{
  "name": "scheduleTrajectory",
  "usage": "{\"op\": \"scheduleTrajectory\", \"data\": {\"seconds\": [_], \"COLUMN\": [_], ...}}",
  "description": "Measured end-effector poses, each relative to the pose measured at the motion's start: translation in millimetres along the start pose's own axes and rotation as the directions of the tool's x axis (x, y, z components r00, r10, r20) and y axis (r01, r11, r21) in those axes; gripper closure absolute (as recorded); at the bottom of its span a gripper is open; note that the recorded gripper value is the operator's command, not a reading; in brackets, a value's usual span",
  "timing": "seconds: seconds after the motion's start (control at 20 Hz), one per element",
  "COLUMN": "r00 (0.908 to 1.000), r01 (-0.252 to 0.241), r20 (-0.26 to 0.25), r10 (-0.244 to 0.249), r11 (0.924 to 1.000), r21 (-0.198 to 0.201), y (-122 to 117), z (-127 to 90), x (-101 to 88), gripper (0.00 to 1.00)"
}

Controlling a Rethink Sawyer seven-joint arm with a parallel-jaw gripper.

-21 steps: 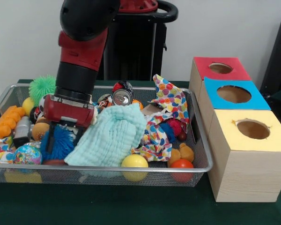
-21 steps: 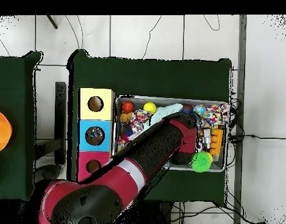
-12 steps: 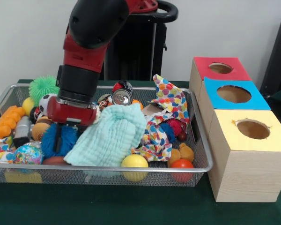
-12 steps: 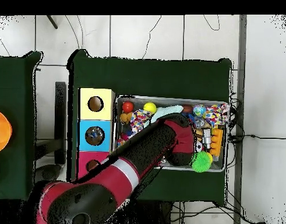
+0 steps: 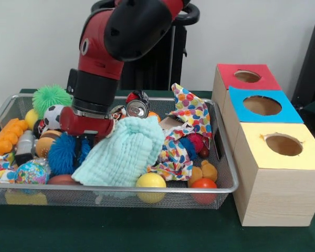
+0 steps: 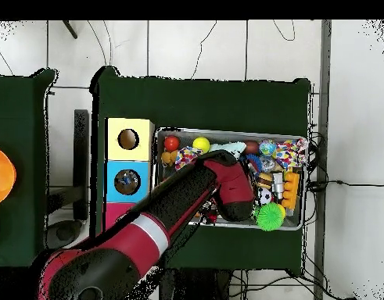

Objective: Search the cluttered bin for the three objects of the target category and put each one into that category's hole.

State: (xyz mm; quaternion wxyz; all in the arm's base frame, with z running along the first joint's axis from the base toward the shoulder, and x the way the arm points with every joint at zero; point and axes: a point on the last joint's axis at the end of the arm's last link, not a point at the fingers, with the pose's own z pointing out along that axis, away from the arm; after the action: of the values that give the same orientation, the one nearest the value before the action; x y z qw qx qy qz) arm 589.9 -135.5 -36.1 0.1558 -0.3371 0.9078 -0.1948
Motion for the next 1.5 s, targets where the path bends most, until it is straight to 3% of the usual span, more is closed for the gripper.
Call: {"op": "scheduleTrajectory", "data": {"seconds": [0.45,0.5,0.8,0.95,1.1,1.2,1.3,1.35,1.45,1.5], "r00": [0.9925,0.9899,0.9888,0.988,0.9863,0.9832,0.9808,0.978,0.974,0.9706], "r01": [0.073,0.075,0.043,0.036,0.034,0.022,0.01,-0.004,-0.024,-0.044], "r20": [-0.099,-0.123,-0.146,-0.152,-0.162,-0.18,-0.193,-0.206,-0.225,-0.239], "r10": [-0.071,-0.071,-0.032,-0.026,-0.029,-0.032,-0.031,-0.031,-0.03,-0.027], "r11": [0.9972,0.9966,0.9964,0.997,0.9991,0.9982,0.994,0.9865,0.9724,0.9571], "r21": [0.017,0.033,0.073,0.068,0.026,-0.056,-0.109,-0.164,-0.232,-0.286], "y": [-7,-11,-16,-16,-14,-8,-3,2,8,13], "z": [-16,-25,-47,-57,-63,-69,-72,-76,-81,-87], "x": [0.2,-5.8,-20.7,-27.9,-31.8,-33.3,-33.2,-33.0,-32.5,-32.7], "gripper": [1.0,1.0,1.0,1.0,1.0,1.0,1.0,1.0,1.0,1.0]}}
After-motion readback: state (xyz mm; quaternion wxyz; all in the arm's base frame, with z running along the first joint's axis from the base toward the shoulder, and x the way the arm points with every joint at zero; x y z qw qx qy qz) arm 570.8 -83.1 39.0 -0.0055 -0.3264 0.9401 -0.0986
